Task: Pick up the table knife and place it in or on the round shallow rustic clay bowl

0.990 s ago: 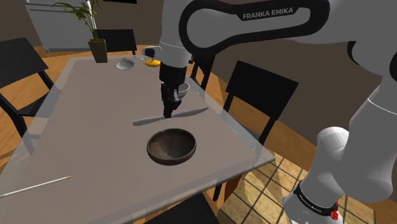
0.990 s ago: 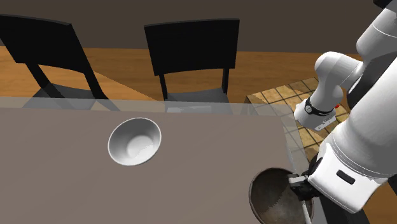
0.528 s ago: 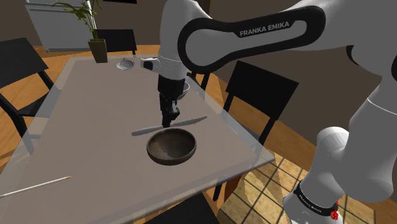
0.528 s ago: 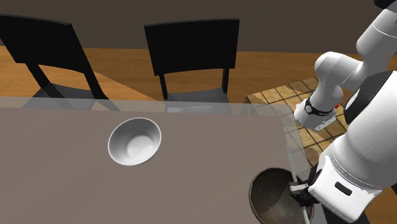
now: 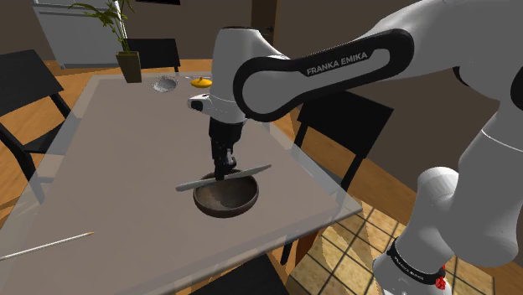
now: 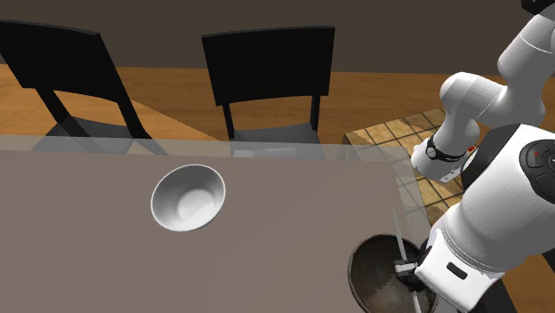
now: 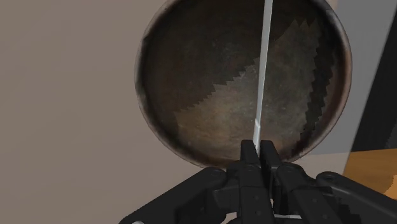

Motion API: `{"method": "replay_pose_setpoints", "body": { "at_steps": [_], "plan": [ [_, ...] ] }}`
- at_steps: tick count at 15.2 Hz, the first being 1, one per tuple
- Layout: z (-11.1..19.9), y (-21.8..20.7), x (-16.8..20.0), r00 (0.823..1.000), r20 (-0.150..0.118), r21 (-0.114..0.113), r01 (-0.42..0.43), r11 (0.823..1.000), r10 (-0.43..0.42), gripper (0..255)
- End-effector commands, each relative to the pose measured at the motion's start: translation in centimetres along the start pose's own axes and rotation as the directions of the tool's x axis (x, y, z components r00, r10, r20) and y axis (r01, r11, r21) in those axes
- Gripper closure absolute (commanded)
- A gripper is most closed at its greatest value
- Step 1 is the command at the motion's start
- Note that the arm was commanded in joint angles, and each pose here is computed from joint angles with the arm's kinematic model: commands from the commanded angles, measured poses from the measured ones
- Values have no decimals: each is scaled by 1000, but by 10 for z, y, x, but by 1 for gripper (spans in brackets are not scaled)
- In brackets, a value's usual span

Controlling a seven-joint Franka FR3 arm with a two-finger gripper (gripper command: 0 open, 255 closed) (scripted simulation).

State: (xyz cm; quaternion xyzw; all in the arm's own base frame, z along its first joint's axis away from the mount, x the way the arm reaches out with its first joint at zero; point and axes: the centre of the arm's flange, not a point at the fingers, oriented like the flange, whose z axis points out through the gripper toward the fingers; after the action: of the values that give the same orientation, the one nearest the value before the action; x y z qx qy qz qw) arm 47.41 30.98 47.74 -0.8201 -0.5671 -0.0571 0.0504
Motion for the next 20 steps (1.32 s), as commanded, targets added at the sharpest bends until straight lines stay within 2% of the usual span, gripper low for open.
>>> {"method": "replay_pose_setpoints", "body": {
  "at_steps": [1, 3, 11, 12, 17, 20],
  "plan": [
    [10, 1, -2, 1000, -1, 0, 0, 1000, 0, 255],
    [19, 1, -3, 1000, -1, 0, 0, 1000, 0, 255],
    [19, 1, -3, 1000, 0, 0, 0, 1000, 0, 255],
    [19, 1, -3, 1000, 0, 0, 0, 1000, 0, 0],
    [19, 1, -3, 1000, 0, 0, 0, 1000, 0, 0],
    [-20, 1, -3, 1000, -1, 0, 0, 1000, 0, 0]
  ]
}}
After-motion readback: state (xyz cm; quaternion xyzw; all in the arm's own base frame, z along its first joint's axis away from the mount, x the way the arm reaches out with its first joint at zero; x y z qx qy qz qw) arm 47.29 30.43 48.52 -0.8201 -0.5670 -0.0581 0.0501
